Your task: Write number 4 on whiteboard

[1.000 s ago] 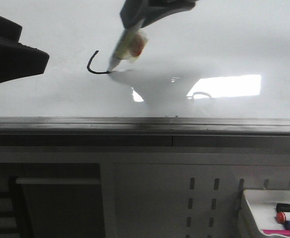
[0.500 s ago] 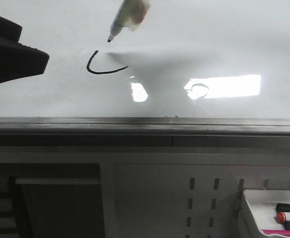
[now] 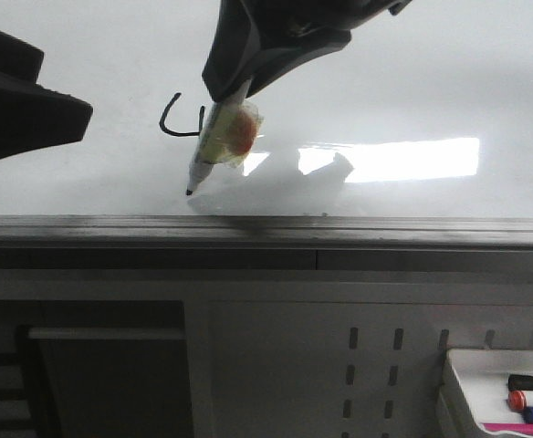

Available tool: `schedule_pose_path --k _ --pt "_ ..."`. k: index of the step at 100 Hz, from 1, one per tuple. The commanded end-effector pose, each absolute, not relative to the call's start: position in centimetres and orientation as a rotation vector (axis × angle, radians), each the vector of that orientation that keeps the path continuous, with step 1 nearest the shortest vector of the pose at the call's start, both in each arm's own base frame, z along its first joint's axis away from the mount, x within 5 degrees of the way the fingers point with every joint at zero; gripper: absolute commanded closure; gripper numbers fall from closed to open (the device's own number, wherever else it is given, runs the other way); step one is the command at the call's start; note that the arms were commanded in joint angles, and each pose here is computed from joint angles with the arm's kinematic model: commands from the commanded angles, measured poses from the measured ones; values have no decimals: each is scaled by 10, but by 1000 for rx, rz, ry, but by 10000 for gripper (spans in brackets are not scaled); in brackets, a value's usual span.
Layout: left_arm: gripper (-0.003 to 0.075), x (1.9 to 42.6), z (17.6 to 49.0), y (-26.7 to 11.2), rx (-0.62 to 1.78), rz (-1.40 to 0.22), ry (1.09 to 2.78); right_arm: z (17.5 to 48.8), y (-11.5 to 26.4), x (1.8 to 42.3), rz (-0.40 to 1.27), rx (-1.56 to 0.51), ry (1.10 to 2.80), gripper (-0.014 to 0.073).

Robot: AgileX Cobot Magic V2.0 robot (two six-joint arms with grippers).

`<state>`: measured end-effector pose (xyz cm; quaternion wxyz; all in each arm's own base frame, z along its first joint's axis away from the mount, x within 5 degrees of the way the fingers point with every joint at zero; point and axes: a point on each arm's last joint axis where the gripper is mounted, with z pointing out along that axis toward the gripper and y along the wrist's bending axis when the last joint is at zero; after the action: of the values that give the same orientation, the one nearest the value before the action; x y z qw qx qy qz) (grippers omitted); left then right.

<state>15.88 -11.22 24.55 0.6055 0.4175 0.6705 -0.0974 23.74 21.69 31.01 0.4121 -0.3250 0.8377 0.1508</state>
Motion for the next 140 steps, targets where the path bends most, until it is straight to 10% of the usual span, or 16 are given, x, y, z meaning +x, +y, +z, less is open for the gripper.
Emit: schedule_pose_path --k 1,40,65,85,111,140 --pt "302 164 255 -121 953 -277 1467 343 219 232 427 -796 1973 661" --pt "315 181 231 -140 970 -397 1459 358 246 202 488 -934 1955 661" --pt "744 181 231 -141 963 -408 1450 357 248 198 500 -946 1978 661" --pt "741 181 231 -141 962 -411 1452 357 247 198 497 -946 1983 650" --pt "741 196 229 -128 535 -499 1728 363 238 207 444 -927 1969 52" --pt "741 226 261 -131 301 -472 2035 377 224 206 440 -882 1945 121"
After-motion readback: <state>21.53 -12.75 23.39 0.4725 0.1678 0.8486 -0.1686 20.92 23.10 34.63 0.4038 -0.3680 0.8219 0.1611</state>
